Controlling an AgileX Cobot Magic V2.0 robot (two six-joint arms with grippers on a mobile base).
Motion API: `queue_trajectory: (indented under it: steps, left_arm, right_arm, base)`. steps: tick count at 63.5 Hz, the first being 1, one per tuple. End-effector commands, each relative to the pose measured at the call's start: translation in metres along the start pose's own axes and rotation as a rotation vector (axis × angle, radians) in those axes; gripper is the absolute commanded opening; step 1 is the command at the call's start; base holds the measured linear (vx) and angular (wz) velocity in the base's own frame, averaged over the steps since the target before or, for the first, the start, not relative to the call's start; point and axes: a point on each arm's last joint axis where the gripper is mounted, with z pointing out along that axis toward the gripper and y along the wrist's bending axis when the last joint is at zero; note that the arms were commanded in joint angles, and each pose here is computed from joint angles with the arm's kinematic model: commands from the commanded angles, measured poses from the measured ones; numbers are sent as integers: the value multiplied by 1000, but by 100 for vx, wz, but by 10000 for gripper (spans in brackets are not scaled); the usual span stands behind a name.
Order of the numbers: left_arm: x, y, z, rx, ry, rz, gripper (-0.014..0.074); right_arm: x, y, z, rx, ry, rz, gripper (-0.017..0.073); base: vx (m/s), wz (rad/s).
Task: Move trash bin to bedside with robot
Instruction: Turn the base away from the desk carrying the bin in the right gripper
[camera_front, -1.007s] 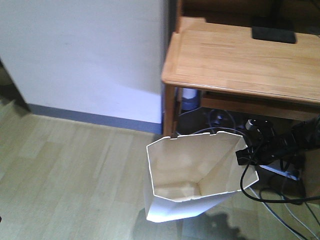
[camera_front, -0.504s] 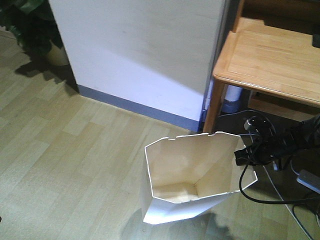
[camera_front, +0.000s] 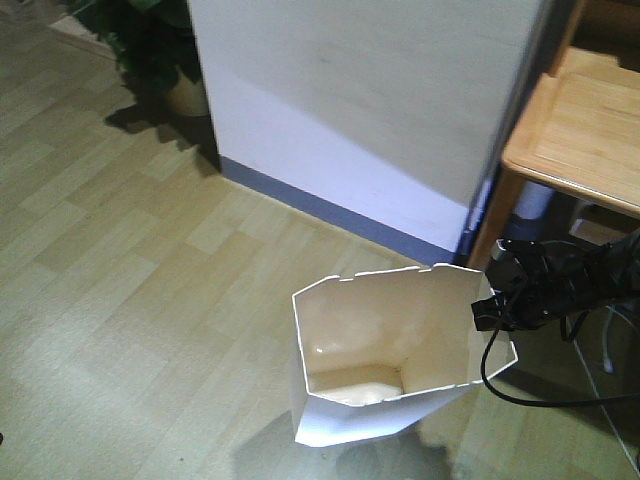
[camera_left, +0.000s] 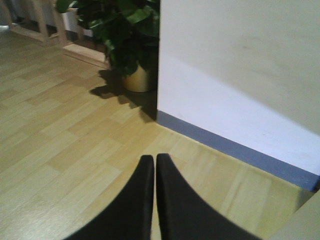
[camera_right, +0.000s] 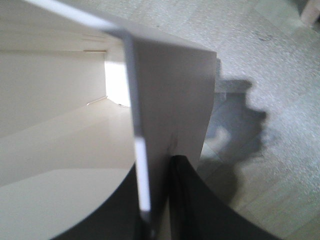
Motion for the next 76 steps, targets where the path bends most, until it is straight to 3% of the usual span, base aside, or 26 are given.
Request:
queue_trajectory:
  steps: [1, 76]
  left_arm:
    - [-5, -1, -1, 11, -76, -6, -6]
    - [-5, -1, -1, 11, -76, -6, -6]
  right_arm:
    - [-24, 22, -28, -165, -102, 19, -5]
    - [-24, 22, -28, -165, -102, 19, -5]
  base:
    - [0, 41]
    - [5, 42]
